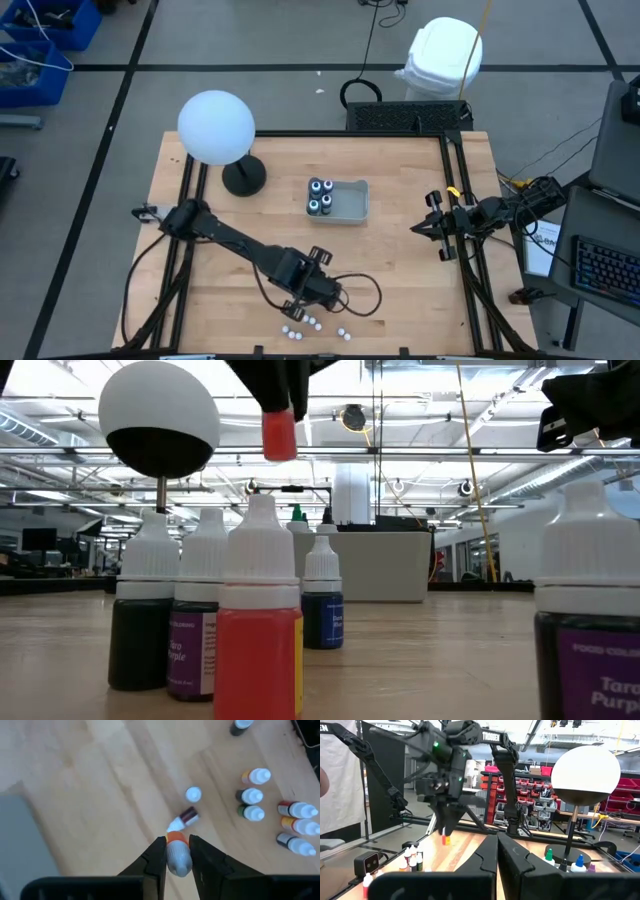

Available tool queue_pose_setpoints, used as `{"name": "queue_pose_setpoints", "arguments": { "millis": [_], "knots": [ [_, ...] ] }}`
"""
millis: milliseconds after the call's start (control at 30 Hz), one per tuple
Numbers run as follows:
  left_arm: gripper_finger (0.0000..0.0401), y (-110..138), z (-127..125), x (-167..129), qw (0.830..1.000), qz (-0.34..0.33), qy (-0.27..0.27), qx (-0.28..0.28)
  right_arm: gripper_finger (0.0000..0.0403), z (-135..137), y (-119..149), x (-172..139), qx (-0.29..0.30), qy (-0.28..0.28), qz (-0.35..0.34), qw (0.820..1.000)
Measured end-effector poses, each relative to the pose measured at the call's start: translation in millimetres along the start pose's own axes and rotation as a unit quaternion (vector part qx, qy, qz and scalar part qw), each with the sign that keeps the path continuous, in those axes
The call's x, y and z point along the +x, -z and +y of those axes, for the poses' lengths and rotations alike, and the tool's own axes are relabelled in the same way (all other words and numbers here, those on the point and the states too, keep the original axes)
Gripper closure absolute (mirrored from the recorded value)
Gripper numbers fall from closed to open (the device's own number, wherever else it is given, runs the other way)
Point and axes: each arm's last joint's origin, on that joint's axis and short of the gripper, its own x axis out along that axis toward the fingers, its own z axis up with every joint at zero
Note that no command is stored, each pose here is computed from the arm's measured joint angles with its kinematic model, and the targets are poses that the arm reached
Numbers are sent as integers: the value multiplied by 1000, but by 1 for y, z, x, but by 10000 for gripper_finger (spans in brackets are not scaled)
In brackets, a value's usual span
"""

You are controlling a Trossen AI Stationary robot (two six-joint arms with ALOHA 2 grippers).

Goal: Pick & Place food coloring
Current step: Put the top small orange food coloring bottle into the gray bin

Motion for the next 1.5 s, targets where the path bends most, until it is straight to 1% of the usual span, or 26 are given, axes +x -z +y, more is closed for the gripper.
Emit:
{"name": "queue_pose_setpoints", "arguments": {
  "millis": [233,367,467,533,667,900,1167,1333,1500],
  "knots": [
    [324,1,26,-27,999,15,-10,-27,403,0,-1,0,3,0,-3,1000],
    [324,6,45,-35,999,31,-14,-34,403,0,-1,0,5,1,-7,1000],
    [321,9,60,-34,998,35,-13,-42,403,0,-1,0,5,1,-7,1000],
    [321,11,69,-34,999,37,-6,-37,403,0,-1,0,5,1,-7,1000],
    [326,14,85,-33,999,35,-7,-26,403,0,-1,0,4,1,-7,1000],
    [321,17,108,-32,998,21,-18,-58,403,0,-1,0,4,1,-7,1000],
    [328,26,140,-32,994,14,-31,-106,403,0,-1,0,1,1,-7,1000],
    [321,30,153,-32,994,9,-38,-103,403,0,-1,0,4,1,-7,1000],
    [326,33,168,-32,993,-7,-48,-104,403,0,-1,0,5,0,-7,1000]
  ]
}}
